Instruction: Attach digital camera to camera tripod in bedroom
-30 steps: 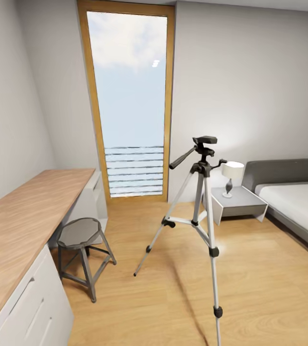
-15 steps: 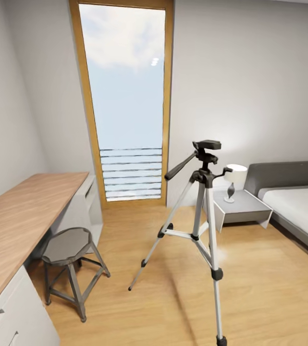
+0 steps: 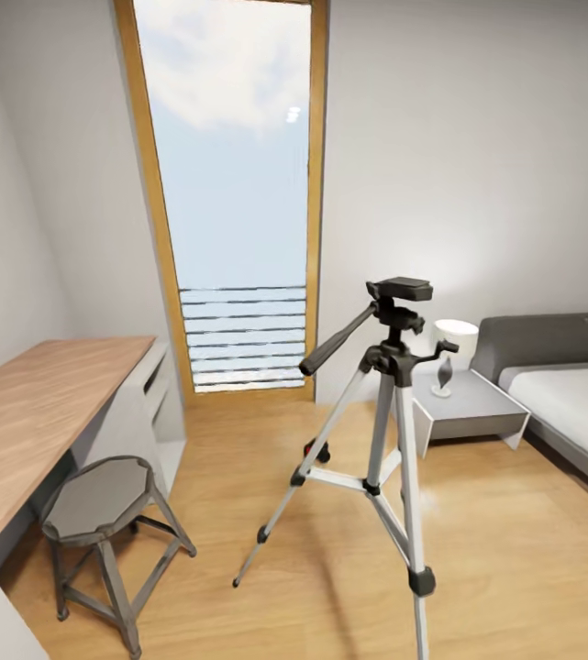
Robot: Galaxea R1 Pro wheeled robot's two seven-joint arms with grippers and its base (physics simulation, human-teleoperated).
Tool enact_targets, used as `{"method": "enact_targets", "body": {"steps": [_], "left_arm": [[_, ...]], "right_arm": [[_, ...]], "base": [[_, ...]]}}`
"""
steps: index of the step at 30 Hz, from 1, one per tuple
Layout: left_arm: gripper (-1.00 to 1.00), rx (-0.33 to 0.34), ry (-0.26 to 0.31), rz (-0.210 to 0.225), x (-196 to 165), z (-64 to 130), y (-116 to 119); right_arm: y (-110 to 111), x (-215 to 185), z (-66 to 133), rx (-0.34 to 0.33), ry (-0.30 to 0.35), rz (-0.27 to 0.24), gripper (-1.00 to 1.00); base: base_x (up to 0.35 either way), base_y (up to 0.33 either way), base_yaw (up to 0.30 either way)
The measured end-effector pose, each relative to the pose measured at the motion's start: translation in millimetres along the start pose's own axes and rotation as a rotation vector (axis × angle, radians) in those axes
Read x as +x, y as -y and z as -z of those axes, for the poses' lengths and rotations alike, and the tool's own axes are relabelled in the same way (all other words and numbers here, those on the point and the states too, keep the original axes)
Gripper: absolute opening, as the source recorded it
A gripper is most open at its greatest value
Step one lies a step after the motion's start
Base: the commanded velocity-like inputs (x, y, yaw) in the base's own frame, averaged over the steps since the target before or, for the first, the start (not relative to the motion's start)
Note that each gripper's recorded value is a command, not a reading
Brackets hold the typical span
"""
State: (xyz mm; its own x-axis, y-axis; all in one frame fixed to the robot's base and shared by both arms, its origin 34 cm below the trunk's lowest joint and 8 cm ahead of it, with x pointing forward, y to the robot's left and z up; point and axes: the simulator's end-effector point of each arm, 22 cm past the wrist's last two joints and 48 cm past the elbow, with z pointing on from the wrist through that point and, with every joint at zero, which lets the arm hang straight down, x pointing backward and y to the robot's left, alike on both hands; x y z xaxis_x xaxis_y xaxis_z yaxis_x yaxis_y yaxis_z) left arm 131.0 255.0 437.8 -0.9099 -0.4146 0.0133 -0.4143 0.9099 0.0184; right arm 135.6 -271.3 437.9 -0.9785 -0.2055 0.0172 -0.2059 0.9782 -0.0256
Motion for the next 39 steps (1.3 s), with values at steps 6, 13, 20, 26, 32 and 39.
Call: {"method": "enact_targets", "body": {"steps": [6, 13, 20, 26, 32, 39], "left_arm": [[1.00, -0.002, 0.004, -0.001, -1.5, 0.0, -1.6], [1.00, -0.003, 0.008, 0.001, -2.5, -0.1, -1.9], [1.00, -0.003, 0.008, -0.001, -2.5, -0.1, -1.9], [1.00, -0.003, 0.008, -0.001, -2.5, -0.1, -1.9], [1.00, -0.003, 0.008, -0.001, -2.7, -0.1, -1.9], [1.00, -0.002, 0.009, 0.000, -3.0, -0.1, -1.7]], "right_arm": [[0.0, 0.0, 0.0, 0.000, 0.000, 0.000, 1.00], [13.6, -1.9, 0.0, 0.013, 0.009, -0.005, 1.00], [19.9, 3.1, 0.1, 0.029, 0.003, 0.016, 1.00], [33.0, 6.4, 0.5, 0.046, -0.002, 0.022, 1.00], [36.9, 7.3, 0.6, 0.052, -0.003, 0.025, 1.00], [37.5, 8.2, 0.7, 0.053, -0.006, 0.023, 1.00]], "base": [[0.323, -0.031, 0.000], [0.046, -0.002, 0.000], [0.000, 0.000, 0.000], [0.000, 0.000, 0.000], [0.000, 0.000, -0.014], [0.000, 0.000, -0.184]]}}
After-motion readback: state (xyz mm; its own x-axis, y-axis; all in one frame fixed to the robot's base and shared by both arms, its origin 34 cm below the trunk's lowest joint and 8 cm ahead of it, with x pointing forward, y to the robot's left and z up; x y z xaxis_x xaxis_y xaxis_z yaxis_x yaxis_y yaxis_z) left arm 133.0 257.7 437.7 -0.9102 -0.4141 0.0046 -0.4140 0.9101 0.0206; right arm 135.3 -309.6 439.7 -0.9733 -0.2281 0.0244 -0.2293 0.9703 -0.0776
